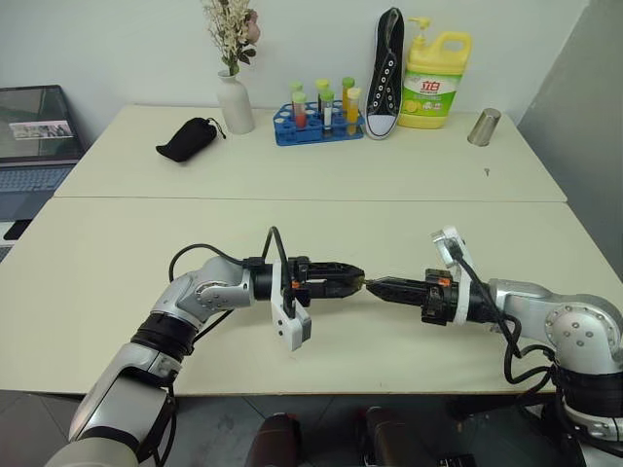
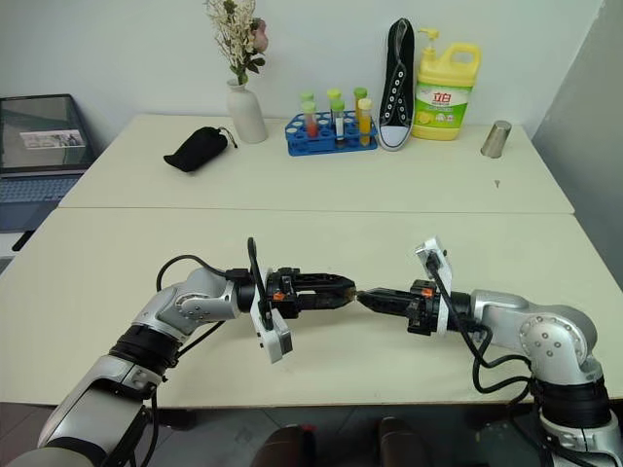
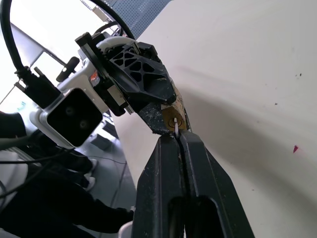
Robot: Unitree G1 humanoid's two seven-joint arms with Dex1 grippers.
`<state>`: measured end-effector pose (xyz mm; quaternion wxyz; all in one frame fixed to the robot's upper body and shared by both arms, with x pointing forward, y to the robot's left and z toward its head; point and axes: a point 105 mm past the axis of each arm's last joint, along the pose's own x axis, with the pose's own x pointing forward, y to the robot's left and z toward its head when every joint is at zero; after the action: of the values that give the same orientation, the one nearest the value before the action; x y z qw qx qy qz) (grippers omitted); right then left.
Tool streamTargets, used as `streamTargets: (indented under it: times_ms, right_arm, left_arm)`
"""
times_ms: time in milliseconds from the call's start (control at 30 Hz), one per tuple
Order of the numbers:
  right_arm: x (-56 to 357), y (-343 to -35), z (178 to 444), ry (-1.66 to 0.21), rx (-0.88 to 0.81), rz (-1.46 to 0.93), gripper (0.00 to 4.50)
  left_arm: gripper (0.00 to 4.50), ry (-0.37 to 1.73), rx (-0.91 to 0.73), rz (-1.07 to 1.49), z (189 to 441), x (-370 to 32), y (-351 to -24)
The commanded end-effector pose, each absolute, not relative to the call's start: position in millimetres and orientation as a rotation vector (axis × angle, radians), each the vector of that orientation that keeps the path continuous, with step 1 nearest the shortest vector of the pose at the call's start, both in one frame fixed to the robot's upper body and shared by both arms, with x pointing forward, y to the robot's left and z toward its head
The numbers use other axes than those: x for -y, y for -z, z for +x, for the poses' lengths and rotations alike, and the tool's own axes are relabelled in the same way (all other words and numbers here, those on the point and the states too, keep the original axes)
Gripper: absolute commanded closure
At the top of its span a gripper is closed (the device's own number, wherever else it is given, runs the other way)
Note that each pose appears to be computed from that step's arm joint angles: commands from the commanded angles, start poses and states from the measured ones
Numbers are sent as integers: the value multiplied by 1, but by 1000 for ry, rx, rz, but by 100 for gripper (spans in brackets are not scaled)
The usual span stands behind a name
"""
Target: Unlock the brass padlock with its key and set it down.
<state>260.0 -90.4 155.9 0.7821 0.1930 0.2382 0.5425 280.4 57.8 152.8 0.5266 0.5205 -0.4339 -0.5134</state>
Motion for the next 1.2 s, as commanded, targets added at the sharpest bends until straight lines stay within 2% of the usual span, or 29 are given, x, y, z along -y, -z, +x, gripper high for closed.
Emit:
streamTargets:
  times_ms: [33, 167, 433, 700, 833, 933, 1067, 1133, 1167, 1200]
  right_arm:
    - [93, -171, 261, -1180, -491, 438, 450]
    - [97, -177, 271, -1142, -552, 593, 450]
    - [98, -189, 274, -1105, -631, 712, 450]
    - [93, -190, 272, -1100, -598, 566, 450]
    - [92, -184, 267, -1099, -547, 420, 357]
    - [102, -175, 267, -1069, -531, 334, 244]
    - [117, -161, 250, -1110, -465, 14, 98]
    - [116, -165, 253, -1106, -391, 8, 26]
    - [113, -167, 254, -1104, -356, 19, 1]
    - [109, -167, 258, -1081, -320, 45, 0]
  left_arm:
    - [352, 1236, 1082, 1252, 273, -55, -154]
    - [352, 1233, 1088, 1263, 271, -55, -152]
    - [352, 1217, 1107, 1282, 269, -55, -148]
    - [352, 1204, 1089, 1263, 269, -55, -145]
    - [352, 1188, 1076, 1257, 272, -56, -147]
    - [352, 1170, 1063, 1252, 276, -56, -149]
    - [352, 1153, 1053, 1246, 280, -57, -153]
    - [352, 1145, 1049, 1240, 281, -57, -154]
    - [352, 1144, 1049, 1241, 282, -57, -155]
    - [352, 1143, 1051, 1240, 282, -57, -155]
